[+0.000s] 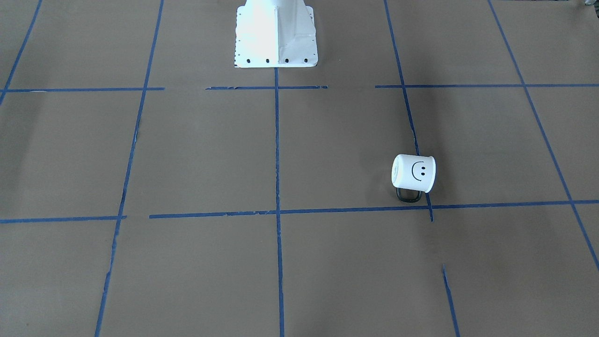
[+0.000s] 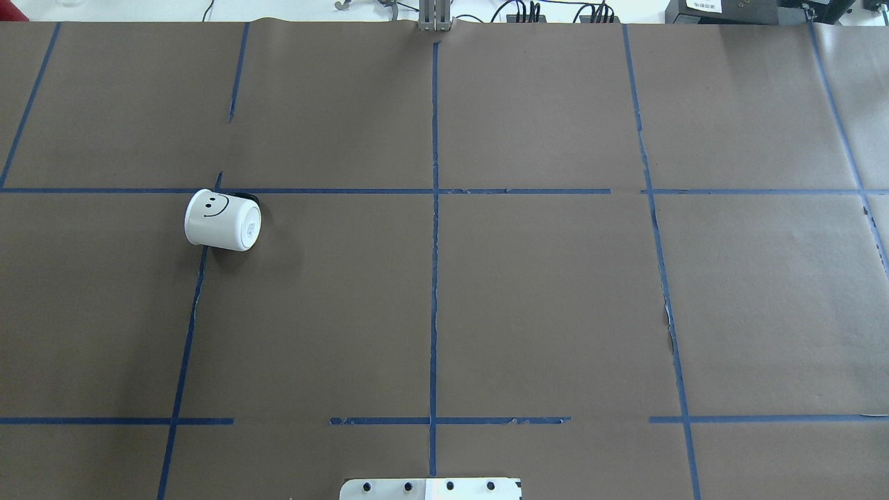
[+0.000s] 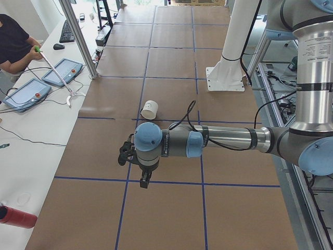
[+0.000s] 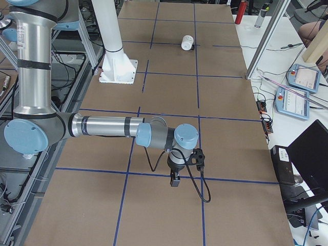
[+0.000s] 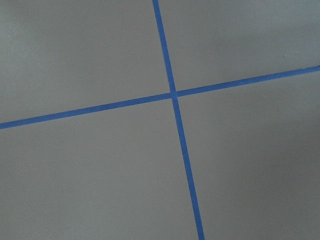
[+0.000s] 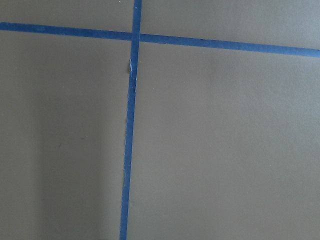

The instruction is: Flip mug

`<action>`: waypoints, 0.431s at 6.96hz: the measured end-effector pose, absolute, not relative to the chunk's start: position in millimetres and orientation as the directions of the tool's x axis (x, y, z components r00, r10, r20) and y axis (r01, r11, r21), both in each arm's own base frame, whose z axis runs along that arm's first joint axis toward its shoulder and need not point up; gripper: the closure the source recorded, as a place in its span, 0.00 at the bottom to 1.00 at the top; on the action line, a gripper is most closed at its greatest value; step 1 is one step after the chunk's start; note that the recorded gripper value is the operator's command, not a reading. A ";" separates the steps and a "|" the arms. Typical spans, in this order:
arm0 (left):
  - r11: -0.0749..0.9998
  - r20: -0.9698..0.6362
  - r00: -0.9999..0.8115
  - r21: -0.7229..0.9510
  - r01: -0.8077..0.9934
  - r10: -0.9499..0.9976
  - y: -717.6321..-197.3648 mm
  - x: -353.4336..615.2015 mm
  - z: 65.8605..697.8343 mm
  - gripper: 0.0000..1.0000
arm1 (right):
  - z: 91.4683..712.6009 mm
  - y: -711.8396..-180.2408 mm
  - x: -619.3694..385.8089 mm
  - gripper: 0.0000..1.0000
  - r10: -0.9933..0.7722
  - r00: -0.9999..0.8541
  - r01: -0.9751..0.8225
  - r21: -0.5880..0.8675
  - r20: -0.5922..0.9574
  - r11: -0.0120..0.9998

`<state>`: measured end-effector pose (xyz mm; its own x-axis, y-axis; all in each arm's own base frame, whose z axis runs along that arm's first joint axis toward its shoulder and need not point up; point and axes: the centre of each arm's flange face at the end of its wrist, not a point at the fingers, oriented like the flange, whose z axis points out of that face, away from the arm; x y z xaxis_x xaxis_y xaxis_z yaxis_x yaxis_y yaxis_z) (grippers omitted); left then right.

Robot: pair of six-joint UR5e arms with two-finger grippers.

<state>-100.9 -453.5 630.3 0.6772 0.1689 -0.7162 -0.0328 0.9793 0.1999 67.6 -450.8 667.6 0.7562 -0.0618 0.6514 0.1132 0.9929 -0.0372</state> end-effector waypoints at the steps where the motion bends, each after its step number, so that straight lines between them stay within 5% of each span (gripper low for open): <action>1: 0.972 -0.711 0.682 0.237 0.001 0.172 -459.0 -98.9 628.0 0.00 | 667.7 -450.8 67.6 0.00 -0.062 0.756 0.113 -0.037 0.651 0.993; 3: 0.972 -0.748 0.660 0.201 0.123 0.071 -473.9 -60.5 614.4 0.00 | 667.7 -450.8 67.6 0.00 -0.062 0.756 0.113 -0.037 0.651 0.993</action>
<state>-60.5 -473.9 614.4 0.6604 0.0708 -0.7476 0.1229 0.9719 0.2006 67.6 -450.8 667.7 0.7562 -0.0618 0.6514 0.1133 0.9929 -0.0373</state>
